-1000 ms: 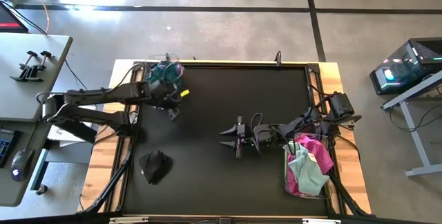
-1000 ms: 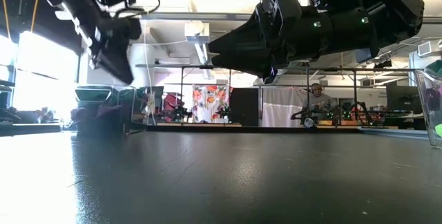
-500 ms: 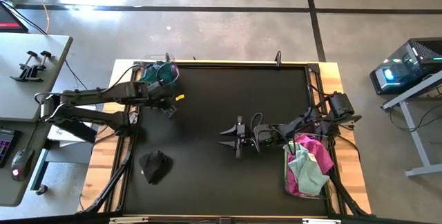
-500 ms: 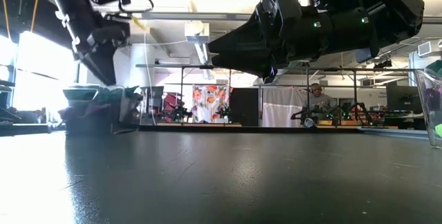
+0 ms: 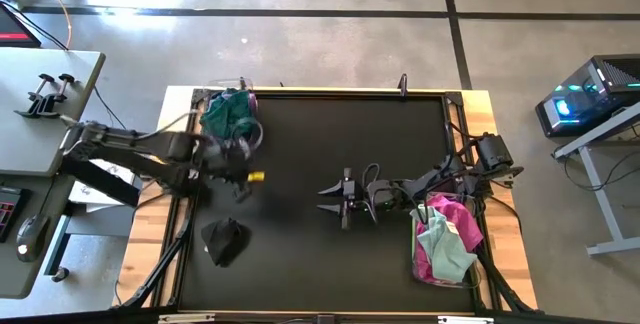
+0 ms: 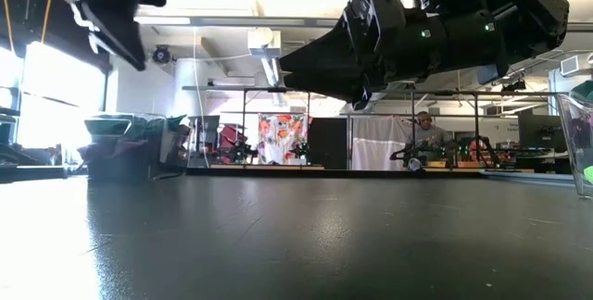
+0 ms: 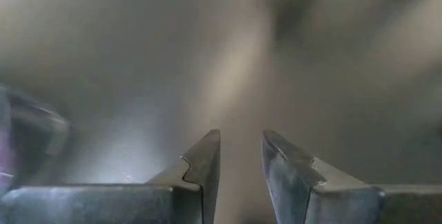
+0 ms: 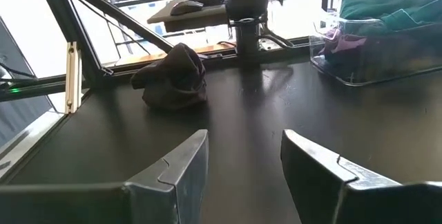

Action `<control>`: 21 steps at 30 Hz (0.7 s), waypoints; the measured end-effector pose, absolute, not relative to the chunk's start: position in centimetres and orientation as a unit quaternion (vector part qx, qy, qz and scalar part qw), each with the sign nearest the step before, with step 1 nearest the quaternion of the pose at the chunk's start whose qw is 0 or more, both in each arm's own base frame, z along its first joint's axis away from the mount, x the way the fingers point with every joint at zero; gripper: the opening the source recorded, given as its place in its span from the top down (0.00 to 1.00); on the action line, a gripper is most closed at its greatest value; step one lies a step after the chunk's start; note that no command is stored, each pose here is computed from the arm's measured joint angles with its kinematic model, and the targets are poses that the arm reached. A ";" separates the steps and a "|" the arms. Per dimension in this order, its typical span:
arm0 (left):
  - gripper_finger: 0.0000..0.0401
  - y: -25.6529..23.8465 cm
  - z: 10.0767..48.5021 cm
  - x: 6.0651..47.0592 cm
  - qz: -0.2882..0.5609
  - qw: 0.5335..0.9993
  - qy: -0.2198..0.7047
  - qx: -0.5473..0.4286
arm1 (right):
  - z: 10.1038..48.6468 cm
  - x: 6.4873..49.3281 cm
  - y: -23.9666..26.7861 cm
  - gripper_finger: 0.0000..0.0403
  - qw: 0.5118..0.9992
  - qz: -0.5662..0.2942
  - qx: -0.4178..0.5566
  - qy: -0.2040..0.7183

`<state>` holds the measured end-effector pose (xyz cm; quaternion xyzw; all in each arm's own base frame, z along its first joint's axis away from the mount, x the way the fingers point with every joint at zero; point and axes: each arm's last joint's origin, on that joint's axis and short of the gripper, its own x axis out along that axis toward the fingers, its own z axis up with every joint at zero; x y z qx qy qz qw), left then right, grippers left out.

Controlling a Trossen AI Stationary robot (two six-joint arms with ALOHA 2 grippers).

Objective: Sort towels by color in basket
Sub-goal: Put the black towel into the top transparent bin

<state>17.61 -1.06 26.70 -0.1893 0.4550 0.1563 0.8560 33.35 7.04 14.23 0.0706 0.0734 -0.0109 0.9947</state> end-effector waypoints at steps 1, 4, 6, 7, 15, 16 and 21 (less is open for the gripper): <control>0.77 -1.9 26.5 17.7 0.146 0.854 0.462 -0.191 | 14.2 33.3 7.0 0.57 0.995 -0.011 0.070 0.073; 0.77 -4.6 25.9 17.8 0.116 0.839 0.488 -0.211 | 14.3 33.4 7.0 0.57 0.995 -0.011 0.067 0.071; 0.77 -6.5 25.3 17.8 0.105 0.817 0.510 -0.248 | 14.3 33.4 6.8 0.57 0.996 -0.012 0.056 0.068; 0.77 -7.4 25.1 17.6 0.105 0.804 0.521 -0.268 | 14.4 33.4 6.7 0.57 0.997 -0.013 0.049 0.066; 0.77 -13.5 23.0 15.6 0.164 0.672 0.601 -0.400 | 15.0 33.7 6.1 0.57 0.999 0.018 0.003 0.038; 0.77 -14.0 22.9 15.3 0.177 0.660 0.603 -0.410 | 15.0 33.7 6.0 0.57 0.999 0.023 0.003 0.038; 0.76 -14.8 21.7 13.8 0.270 0.650 0.587 -0.400 | 15.0 33.7 5.7 0.57 0.998 0.041 0.004 0.038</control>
